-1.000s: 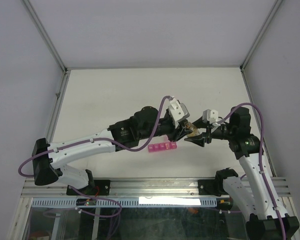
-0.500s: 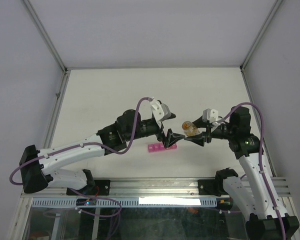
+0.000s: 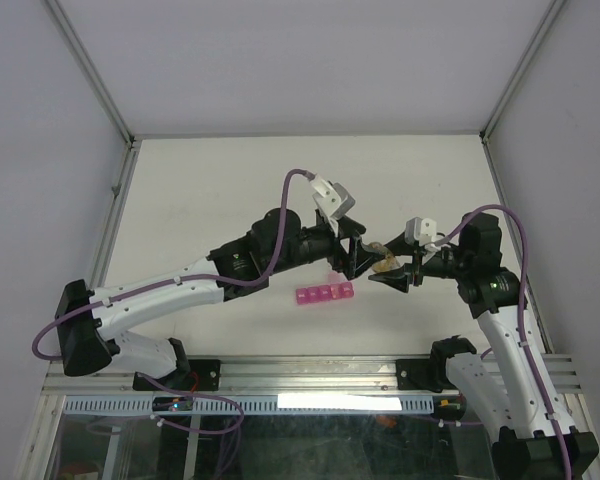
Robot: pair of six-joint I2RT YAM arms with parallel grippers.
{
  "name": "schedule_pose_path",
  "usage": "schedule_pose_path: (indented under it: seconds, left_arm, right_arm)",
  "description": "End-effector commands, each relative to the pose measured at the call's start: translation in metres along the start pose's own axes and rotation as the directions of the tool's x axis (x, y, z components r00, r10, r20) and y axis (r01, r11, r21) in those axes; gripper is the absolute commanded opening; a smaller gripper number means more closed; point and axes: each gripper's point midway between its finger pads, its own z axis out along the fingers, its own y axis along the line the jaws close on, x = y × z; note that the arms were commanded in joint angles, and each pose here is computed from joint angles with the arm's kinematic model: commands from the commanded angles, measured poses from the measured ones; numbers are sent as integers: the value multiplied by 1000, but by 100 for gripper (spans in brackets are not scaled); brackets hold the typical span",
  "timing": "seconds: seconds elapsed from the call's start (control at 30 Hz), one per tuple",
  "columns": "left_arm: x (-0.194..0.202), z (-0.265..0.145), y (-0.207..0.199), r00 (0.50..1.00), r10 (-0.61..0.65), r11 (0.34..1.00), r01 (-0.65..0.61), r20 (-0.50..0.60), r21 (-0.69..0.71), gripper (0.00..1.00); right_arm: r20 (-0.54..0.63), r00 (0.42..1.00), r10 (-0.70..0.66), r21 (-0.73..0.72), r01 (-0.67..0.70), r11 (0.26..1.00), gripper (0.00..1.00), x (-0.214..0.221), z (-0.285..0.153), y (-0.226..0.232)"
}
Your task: Sort the pills into containers
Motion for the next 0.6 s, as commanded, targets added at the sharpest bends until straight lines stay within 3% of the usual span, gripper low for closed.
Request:
schedule_pose_path:
  seconds: [0.0,0.27,0.57]
  left_arm:
    - [-13,7,-10,1000,-17,1000,17,5,-19,73]
    - [-6,12,-11,999,-3,1000,3,-34,-20,59]
    - [1,10,-22,994,82,995,-77,-73,67,13]
  right_arm:
    - [30,997,-66,14,66,998,0,-18,-2,-5]
    - [30,997,-66,14,66,998,0,-18,-2,-5]
    - [31,997,-64,12,64,998,0,-18,-2,-5]
